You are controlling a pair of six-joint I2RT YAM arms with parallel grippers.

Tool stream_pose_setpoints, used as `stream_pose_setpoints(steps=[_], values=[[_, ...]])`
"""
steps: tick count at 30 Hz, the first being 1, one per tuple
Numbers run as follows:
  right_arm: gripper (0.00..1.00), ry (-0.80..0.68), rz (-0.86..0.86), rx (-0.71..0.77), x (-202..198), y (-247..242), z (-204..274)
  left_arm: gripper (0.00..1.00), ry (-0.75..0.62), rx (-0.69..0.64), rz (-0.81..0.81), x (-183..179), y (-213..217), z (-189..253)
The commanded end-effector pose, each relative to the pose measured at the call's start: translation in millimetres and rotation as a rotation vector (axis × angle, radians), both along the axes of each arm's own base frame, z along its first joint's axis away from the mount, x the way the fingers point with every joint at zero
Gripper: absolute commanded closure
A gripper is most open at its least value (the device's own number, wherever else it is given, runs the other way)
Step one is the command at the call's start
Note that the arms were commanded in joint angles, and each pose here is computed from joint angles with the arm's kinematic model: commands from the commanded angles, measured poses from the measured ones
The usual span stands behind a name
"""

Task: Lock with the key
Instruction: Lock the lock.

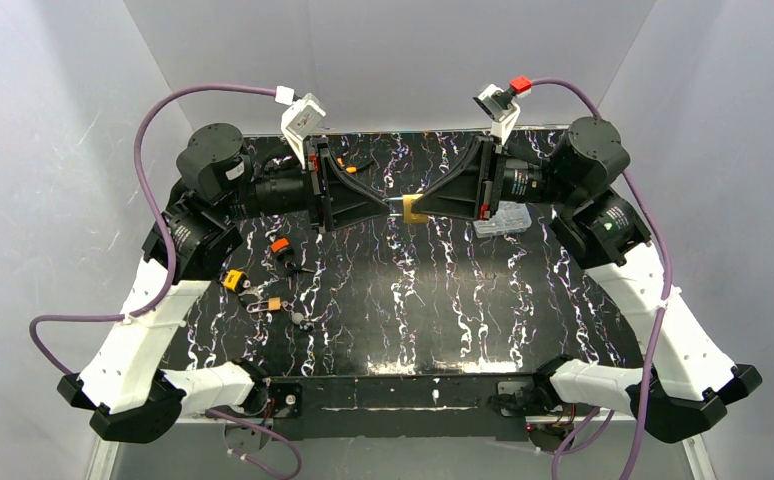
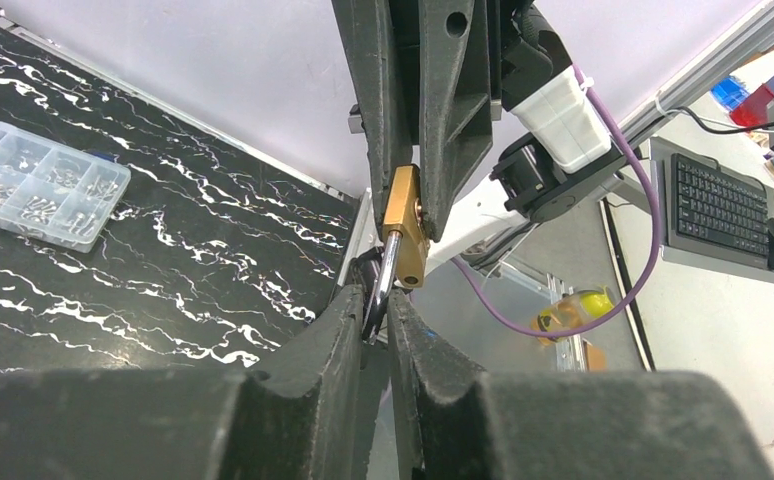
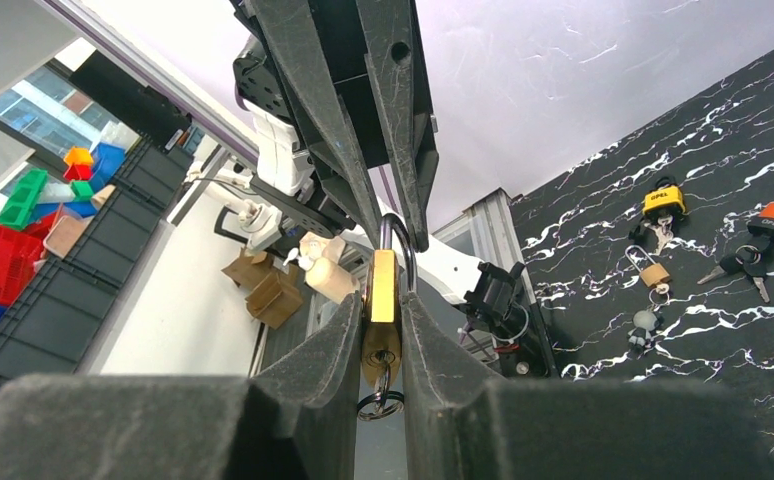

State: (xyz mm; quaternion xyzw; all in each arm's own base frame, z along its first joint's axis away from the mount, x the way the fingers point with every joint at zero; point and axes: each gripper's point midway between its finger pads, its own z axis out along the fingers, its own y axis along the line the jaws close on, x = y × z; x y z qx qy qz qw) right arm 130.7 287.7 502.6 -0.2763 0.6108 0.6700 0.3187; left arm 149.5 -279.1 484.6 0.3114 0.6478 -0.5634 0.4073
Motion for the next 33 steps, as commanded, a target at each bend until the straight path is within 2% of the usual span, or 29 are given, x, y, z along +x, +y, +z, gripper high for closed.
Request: stream_pose_setpoints(steps=[1,6,23,33], values=[[0.99,-0.079,-0.014,0.053,-6.4,-6.4,18.2,0.88,-0.026,-0.021,-0.015,-7.3,3.0,8.7],[0.99,-0.086,-0.02,0.057,-5.7,-6.6,18.0,1.0,-0.019,-0.021,-0.015,-7.7,3.1,8.8],[0.99,-0.169,-0.039,0.1,-10.3,-2.3,7.6,1.0,0.129,-0.02,0.004,-1.4,-21.1,3.0],[0.99,-0.14,0.0,0.097,-14.8,11.0,3.4,1.0,0.105,0.024,-0.006,-5.7,-40.9,-7.3]])
